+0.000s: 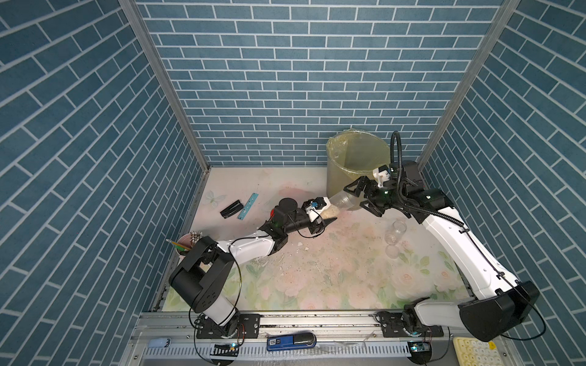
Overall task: Empty moldy rice from jars
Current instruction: Unscrew the lid from the jar.
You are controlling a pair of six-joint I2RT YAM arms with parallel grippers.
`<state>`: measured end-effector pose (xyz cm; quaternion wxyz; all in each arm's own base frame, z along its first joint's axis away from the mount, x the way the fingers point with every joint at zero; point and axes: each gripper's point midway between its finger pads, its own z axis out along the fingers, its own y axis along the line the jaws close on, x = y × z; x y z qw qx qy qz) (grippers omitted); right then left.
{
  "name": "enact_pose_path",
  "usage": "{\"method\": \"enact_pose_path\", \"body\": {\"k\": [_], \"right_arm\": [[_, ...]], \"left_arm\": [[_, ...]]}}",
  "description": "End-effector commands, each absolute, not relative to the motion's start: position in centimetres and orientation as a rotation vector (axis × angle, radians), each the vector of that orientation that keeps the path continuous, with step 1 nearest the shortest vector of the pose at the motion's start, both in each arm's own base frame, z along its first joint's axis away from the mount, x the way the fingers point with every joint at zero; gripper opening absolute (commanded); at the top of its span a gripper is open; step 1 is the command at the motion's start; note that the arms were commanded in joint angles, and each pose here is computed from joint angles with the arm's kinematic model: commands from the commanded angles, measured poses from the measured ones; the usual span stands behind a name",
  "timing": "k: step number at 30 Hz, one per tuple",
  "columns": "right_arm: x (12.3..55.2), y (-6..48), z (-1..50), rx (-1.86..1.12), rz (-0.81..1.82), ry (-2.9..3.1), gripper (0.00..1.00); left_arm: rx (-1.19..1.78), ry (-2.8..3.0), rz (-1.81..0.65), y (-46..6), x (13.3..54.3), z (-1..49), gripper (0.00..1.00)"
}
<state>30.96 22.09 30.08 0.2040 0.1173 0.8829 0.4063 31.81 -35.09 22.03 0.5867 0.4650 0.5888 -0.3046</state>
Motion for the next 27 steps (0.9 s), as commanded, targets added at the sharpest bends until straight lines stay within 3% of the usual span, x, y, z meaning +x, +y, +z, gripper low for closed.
{"method": "enact_pose_path", "body": {"k": [1,14,27], "right_arm": [[31.6,22.5,31.6,0.352,1.165,2.427,0.99],[31.3,23.7,30.9,0.276,1.165,2.490,0.98],[30.6,24.5,30.1,0.203,1.156,2.533,0.83]], "left_arm": [[1.073,1.314,-0.698,-35.0,31.4,23.8,0.11],[1.074,1.313,-0.696,-35.1,31.5,23.9,0.11],[1.075,1.322,-0.694,-35.1,31.6,23.7,0.11]]}}
